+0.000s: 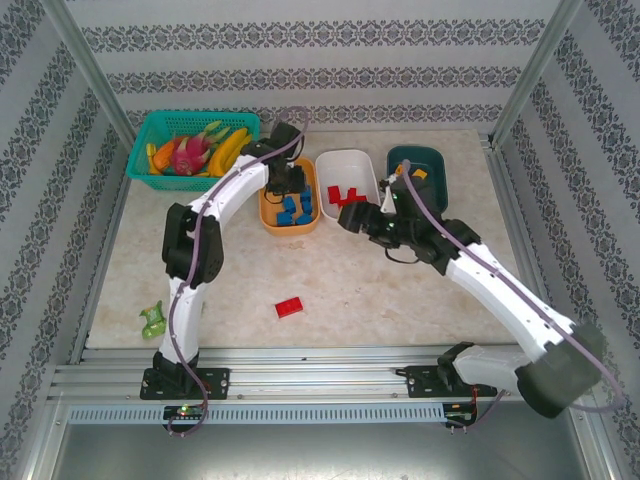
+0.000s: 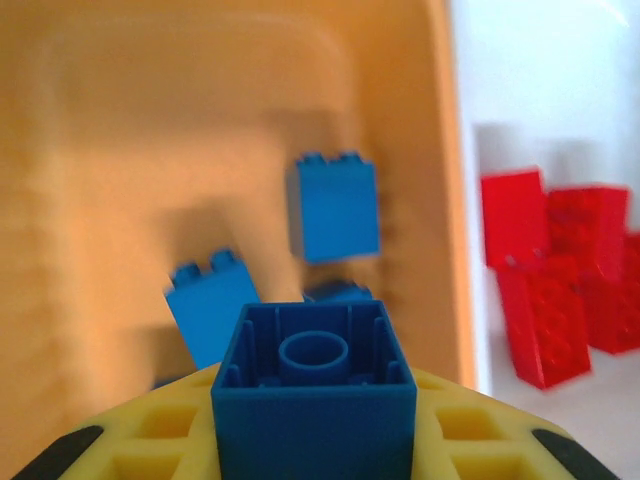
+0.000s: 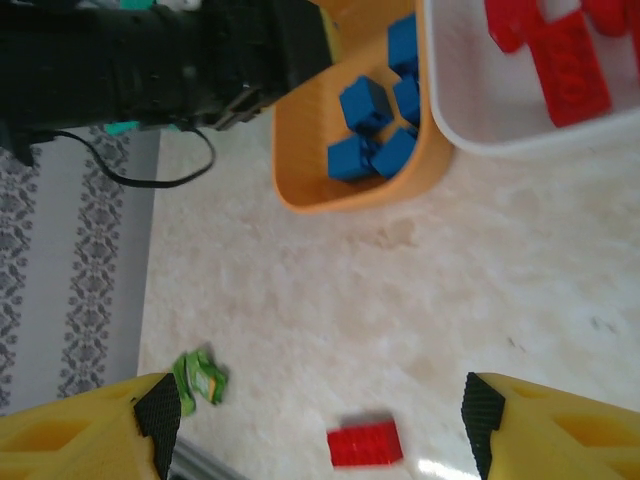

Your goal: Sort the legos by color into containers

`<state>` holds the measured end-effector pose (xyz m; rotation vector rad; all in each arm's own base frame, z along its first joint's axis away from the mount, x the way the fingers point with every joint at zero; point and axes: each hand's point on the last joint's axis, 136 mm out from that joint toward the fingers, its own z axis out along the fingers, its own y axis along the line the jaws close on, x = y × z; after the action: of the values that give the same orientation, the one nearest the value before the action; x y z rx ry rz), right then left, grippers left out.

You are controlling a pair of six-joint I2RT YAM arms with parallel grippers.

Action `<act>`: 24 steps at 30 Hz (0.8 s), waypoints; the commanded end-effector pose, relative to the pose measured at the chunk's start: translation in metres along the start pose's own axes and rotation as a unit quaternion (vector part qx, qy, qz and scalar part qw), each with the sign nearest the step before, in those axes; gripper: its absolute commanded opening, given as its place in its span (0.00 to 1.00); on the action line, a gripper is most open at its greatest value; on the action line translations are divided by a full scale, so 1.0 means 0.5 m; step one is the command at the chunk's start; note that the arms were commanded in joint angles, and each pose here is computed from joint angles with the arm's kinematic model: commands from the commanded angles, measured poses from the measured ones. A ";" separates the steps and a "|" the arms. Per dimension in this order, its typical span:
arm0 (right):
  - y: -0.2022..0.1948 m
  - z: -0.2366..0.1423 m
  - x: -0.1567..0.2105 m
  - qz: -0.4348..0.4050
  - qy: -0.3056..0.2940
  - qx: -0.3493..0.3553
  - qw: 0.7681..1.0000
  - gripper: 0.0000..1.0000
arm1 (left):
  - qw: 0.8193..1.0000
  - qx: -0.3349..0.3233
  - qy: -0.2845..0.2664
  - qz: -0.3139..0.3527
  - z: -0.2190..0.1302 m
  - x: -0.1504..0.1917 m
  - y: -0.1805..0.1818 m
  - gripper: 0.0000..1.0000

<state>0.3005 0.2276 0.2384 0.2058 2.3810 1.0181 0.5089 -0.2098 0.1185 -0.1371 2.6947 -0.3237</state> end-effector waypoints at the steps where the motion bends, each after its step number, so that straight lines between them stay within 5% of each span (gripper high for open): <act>1: 0.064 0.033 -0.059 -0.017 -0.051 -0.060 0.997 0.77 | 1.000 0.004 -0.004 0.003 0.021 -0.039 0.010 0.32; 11: 0.075 0.080 -0.073 -0.017 -0.038 -0.048 0.998 0.77 | 0.999 -0.013 0.020 -0.040 0.119 -0.060 0.062 0.33; 18: 0.070 0.086 -0.073 -0.018 -0.036 -0.041 0.998 0.77 | 0.997 0.001 0.042 -0.064 0.136 -0.044 0.065 0.54; 24: 0.062 0.081 -0.070 -0.031 -0.031 -0.024 0.999 0.77 | 0.997 0.018 0.030 -0.069 0.094 -0.062 0.047 0.62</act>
<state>0.3471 0.2630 0.2396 0.1675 2.3118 1.0566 0.5557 -0.1947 0.0551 -0.2802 2.7670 -0.3778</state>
